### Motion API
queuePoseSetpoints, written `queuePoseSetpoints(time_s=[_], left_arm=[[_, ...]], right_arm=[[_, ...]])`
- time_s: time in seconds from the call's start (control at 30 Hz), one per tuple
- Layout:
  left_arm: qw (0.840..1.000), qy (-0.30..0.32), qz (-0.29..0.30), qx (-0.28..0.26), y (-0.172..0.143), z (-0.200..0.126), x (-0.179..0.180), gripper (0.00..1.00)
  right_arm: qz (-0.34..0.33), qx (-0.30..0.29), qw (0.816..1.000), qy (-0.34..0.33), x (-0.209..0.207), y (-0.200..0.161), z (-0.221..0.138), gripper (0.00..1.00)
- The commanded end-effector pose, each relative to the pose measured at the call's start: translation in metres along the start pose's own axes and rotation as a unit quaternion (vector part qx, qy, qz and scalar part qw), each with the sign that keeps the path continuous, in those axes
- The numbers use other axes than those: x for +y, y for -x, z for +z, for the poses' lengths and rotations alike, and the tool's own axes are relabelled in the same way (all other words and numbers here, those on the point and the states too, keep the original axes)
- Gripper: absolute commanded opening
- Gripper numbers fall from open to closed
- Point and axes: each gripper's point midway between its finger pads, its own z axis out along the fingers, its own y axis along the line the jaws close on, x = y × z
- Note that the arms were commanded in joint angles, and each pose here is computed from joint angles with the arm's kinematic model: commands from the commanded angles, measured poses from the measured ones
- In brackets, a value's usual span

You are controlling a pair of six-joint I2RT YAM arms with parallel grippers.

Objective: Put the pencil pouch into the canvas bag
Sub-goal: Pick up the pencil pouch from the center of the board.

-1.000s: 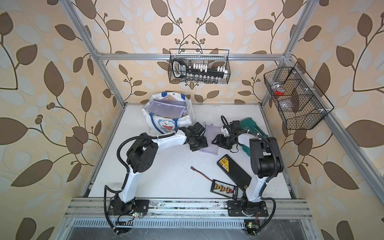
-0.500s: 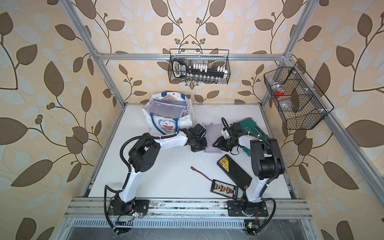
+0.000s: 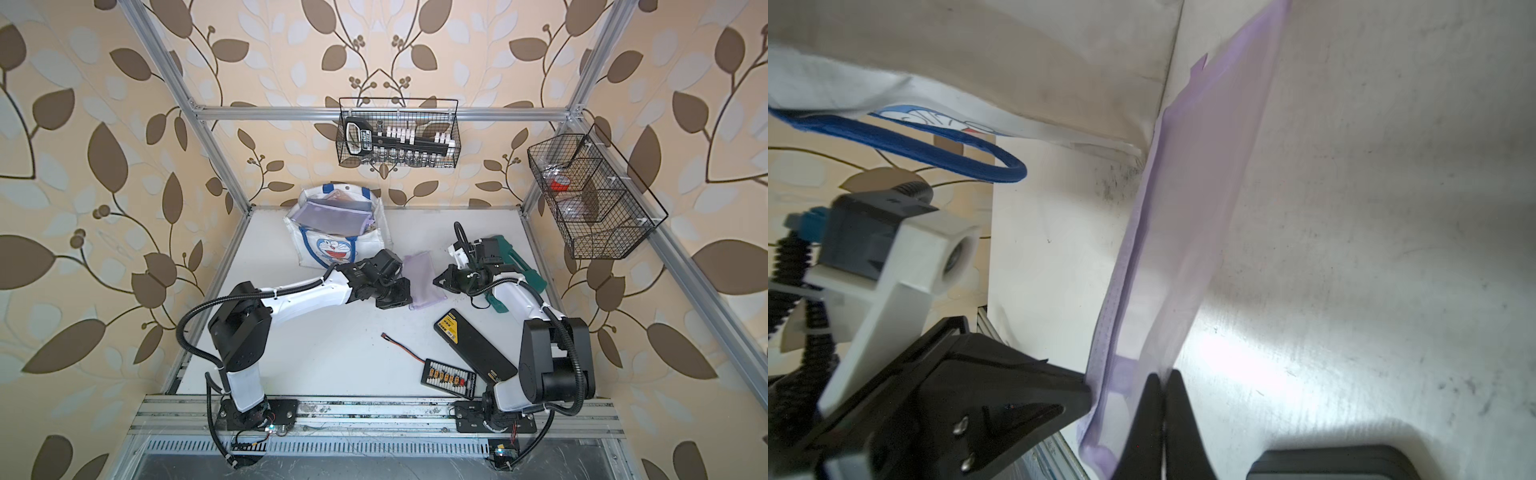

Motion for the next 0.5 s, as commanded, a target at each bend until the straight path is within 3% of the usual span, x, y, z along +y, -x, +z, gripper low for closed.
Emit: queuePoseSetpoints(time_s=[0.0,0.17,0.3,0.47], left_arm=[[0.997,-0.058,0.04,-0.011,-0.005,-0.031,-0.037,0.0],[0.995,-0.063,0.069,-0.032,-0.01,-0.06,-0.047,0.0],[0.992,-0.071,0.089,-0.045,-0.009,-0.08,-0.055,0.0],[0.987,-0.074,0.129,-0.067,-0.006,-0.113,-0.068,0.0]], right_arm=[[-0.024,-0.001,0.999,0.03,0.028,-0.002,-0.019,0.0],[-0.046,-0.024,0.998,0.023,0.048,-0.008,-0.046,0.0],[-0.031,-0.025,0.998,0.043,0.057,-0.017,-0.052,0.27],[-0.018,-0.041,0.996,0.075,0.075,-0.016,-0.064,0.3]])
